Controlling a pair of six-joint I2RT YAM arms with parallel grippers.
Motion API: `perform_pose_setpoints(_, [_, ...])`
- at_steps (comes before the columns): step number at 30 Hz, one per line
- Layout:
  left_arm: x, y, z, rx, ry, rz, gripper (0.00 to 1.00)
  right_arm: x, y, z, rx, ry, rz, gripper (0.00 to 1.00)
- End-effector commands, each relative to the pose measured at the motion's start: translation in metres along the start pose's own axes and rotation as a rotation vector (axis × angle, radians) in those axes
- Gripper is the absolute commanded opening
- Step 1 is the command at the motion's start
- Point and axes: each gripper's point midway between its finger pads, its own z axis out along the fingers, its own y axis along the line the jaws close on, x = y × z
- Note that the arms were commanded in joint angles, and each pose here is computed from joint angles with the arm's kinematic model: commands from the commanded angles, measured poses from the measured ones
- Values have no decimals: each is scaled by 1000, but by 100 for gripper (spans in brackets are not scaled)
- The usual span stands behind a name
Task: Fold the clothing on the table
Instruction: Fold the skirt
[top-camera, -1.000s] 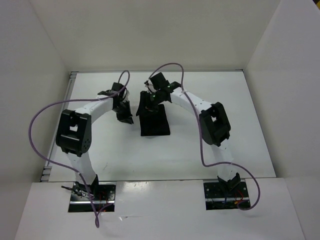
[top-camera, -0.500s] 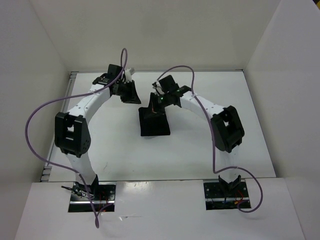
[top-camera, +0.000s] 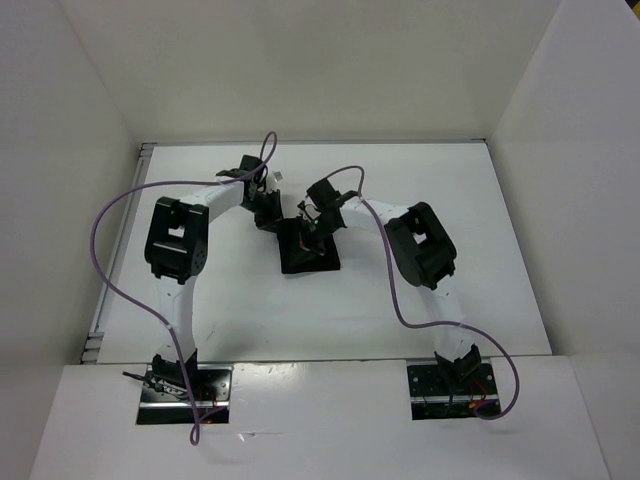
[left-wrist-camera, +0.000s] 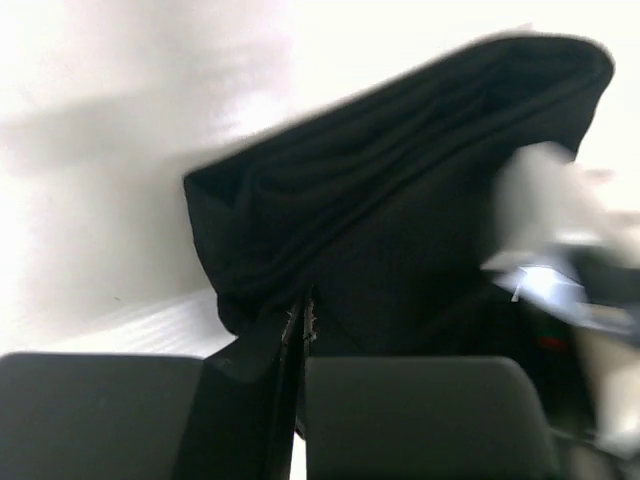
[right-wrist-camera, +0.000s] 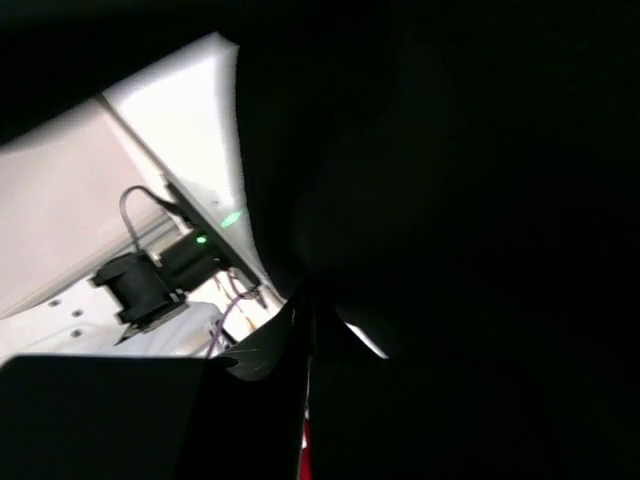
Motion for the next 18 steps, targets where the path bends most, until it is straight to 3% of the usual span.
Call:
perform_pose_setpoints(1, [-21, 12, 5, -42, -48, 6, 5, 10, -5, 15, 7, 49, -14, 0])
perform_pose_setpoints(7, [-26, 14, 10, -52, -53, -13, 5, 18, -31, 33, 92, 75, -16, 0])
perform_pose_setpoints(11, [-39, -2, -16, -22, -103, 6, 7, 9, 5, 3, 105, -15, -115, 0])
perform_pose_setpoints(13, [-48, -16, -41, 8, -153, 15, 26, 2, 42, -37, 110, -125, -194, 2])
perform_pose_setpoints(14, [-49, -34, -66, 36, -197, 44, 42, 0, 53, -51, 109, -167, -229, 4])
perform_pose_setpoints(15, [-51, -38, -81, 43, -227, 51, 50, -2, 79, -83, 84, -254, -287, 6])
perform_pose_setpoints(18, [-51, -70, -140, 82, -385, 102, 62, -8, 81, -129, 172, -437, -306, 20])
